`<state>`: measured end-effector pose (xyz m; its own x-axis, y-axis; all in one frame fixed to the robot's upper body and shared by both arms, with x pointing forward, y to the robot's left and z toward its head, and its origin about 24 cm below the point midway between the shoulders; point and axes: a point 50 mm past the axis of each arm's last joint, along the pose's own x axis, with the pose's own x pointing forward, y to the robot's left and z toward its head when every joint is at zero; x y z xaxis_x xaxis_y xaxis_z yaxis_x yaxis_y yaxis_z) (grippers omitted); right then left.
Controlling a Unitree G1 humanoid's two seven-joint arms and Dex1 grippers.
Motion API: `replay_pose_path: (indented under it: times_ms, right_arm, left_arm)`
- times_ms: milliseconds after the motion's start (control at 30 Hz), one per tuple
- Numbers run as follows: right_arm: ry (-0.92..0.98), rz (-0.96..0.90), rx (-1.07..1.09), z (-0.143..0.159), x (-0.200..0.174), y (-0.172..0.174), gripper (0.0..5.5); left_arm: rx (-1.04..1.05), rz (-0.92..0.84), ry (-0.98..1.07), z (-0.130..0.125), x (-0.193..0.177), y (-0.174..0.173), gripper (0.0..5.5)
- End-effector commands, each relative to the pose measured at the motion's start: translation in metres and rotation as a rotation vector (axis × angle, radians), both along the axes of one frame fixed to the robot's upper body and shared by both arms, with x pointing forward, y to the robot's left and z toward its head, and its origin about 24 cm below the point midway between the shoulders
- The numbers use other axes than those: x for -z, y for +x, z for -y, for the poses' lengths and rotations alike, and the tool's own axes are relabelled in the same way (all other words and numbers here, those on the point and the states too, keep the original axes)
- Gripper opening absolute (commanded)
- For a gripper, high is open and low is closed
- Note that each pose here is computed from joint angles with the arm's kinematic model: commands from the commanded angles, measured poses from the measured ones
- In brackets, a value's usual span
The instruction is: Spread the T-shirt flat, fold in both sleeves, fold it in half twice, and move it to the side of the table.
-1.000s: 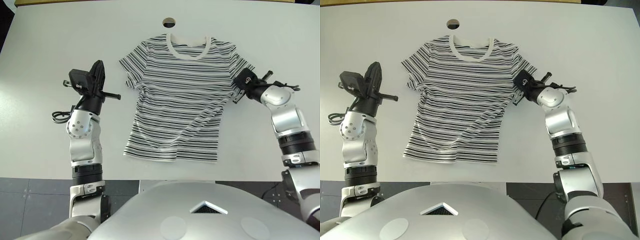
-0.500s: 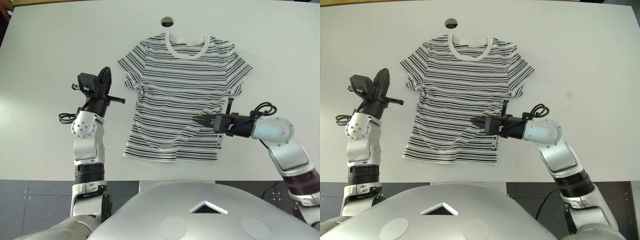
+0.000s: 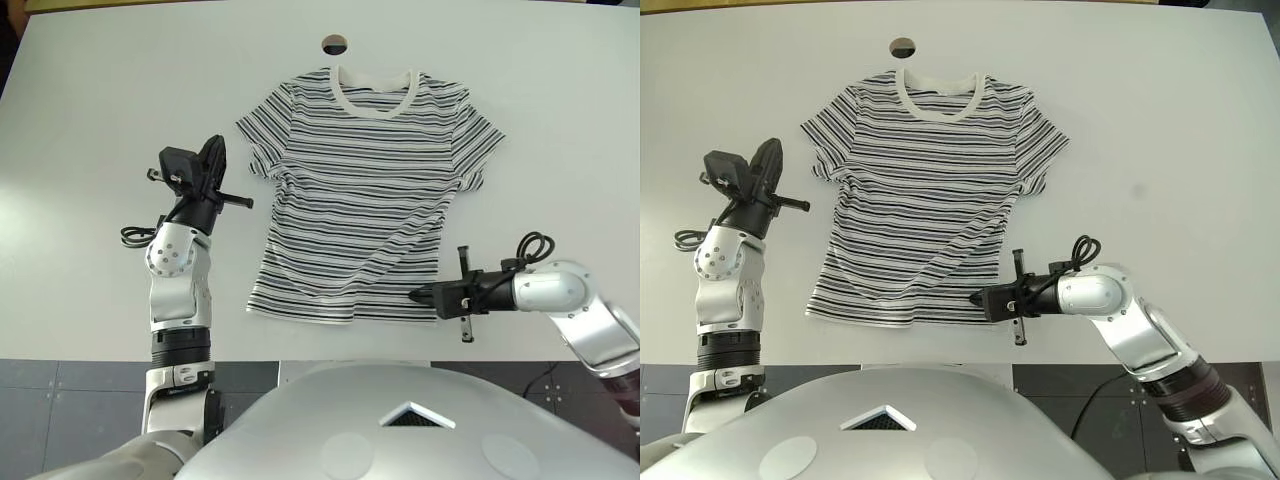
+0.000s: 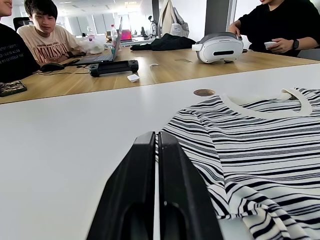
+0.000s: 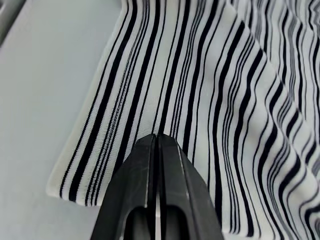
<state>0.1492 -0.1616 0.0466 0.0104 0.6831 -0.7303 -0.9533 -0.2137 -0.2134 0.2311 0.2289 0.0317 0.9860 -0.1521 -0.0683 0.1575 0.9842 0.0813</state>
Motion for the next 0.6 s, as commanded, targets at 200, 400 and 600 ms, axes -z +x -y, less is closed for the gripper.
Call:
replay_pose_path:
  times_ms: [200, 400, 600]
  right_arm:
    - [-0.325, -0.180, -0.107, 0.049, -0.003, -0.039, 0.10]
    - [-0.348, -0.282, -0.115, 0.058, -0.007, -0.060, 0.10]
    - [-0.265, -0.180, -0.036, 0.053, -0.009, -0.049, 0.10]
  left_arm:
    - [-0.006, -0.008, -0.002, -0.001, -0.001, 0.000, 0.13]
    - [-0.006, -0.007, -0.006, -0.001, -0.001, 0.003, 0.13]
    - [0.016, -0.028, -0.066, 0.004, -0.004, 0.010, 0.13]
